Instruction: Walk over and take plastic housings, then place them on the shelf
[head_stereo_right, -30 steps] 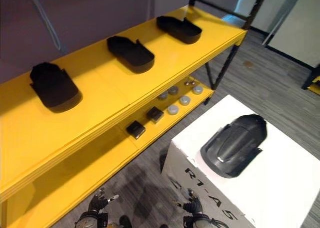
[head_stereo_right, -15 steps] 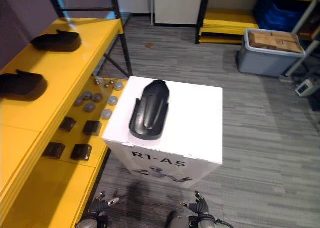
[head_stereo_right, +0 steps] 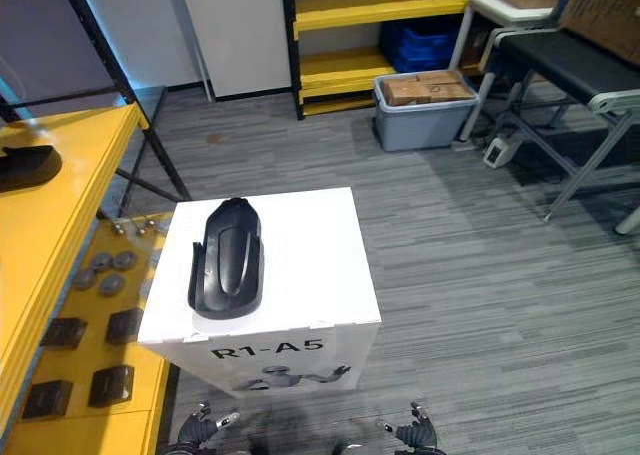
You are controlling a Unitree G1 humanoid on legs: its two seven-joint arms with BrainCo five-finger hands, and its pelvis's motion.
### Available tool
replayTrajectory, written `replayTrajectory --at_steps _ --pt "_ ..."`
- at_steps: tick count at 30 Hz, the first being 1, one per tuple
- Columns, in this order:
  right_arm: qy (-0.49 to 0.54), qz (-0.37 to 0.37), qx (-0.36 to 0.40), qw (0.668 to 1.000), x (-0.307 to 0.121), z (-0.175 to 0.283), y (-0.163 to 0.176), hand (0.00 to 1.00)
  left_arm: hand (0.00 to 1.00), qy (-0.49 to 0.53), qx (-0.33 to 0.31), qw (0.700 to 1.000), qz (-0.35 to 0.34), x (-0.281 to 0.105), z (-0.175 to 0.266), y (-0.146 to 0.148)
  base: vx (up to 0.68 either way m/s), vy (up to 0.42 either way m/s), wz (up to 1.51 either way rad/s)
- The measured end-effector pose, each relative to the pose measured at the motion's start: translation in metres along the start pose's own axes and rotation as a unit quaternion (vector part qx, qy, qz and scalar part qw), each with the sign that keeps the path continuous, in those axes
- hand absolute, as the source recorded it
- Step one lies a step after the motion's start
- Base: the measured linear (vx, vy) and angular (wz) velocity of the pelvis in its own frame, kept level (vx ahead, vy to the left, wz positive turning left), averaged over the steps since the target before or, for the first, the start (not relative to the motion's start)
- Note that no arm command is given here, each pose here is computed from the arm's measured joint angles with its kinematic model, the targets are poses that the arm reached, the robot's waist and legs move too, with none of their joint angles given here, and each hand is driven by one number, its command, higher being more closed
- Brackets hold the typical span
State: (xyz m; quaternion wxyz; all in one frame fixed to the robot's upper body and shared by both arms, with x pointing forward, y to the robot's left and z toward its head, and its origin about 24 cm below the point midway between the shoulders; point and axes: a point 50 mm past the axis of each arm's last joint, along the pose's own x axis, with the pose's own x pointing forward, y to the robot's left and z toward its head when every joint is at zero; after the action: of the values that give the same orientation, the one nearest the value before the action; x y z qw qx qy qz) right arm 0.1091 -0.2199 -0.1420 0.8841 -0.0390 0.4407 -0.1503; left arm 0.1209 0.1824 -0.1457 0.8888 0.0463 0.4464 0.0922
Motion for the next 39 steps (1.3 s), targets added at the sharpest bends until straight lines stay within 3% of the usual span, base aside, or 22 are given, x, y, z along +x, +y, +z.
replayTrajectory --at_steps 6,12,16,20,23,28,30,34,39 --pt "0.007 -0.002 0.010 1.000 -0.001 -0.004 0.000 0.00 0.00 0.014 0.010 1.000 0.011 -0.001 -0.008 0.010 0.16 0.100 0.05" --pt "-0.022 -0.048 0.085 0.995 0.001 0.011 -0.018 0.00 0.00 0.023 0.001 0.999 0.027 -0.002 -0.014 0.019 0.06 0.001 -0.03" --pt "-0.141 -0.106 0.107 0.978 -0.008 0.061 -0.061 0.00 0.00 0.033 -0.016 0.998 0.046 -0.007 -0.023 0.030 -0.01 -0.017 -0.10" --pt "-0.317 -0.142 0.061 0.936 -0.043 0.139 -0.103 0.00 0.00 0.043 -0.016 0.998 0.053 -0.012 -0.033 0.035 -0.04 0.010 -0.09" --pt "-0.399 -0.141 0.024 0.906 -0.066 0.176 -0.112 0.00 0.00 0.047 -0.014 0.997 0.054 -0.014 -0.037 0.038 -0.07 0.025 -0.01" --pt "-0.540 -0.051 -0.022 0.840 -0.100 0.241 -0.069 0.00 0.00 0.042 -0.009 0.998 0.055 -0.017 -0.040 0.043 -0.09 0.025 0.00" --pt "-0.599 0.040 -0.042 0.799 -0.114 0.272 -0.020 0.00 0.00 0.039 0.002 0.998 0.049 -0.016 -0.039 0.042 -0.09 0.025 0.07" --pt "-0.631 0.118 -0.052 0.765 -0.127 0.290 0.029 0.00 0.00 0.036 0.008 0.998 0.044 -0.016 -0.038 0.041 -0.04 0.016 0.10" --pt "-0.604 0.154 -0.084 0.777 -0.113 0.296 0.077 0.00 0.00 0.040 0.009 0.998 0.048 -0.017 -0.040 0.041 0.04 0.006 0.18"
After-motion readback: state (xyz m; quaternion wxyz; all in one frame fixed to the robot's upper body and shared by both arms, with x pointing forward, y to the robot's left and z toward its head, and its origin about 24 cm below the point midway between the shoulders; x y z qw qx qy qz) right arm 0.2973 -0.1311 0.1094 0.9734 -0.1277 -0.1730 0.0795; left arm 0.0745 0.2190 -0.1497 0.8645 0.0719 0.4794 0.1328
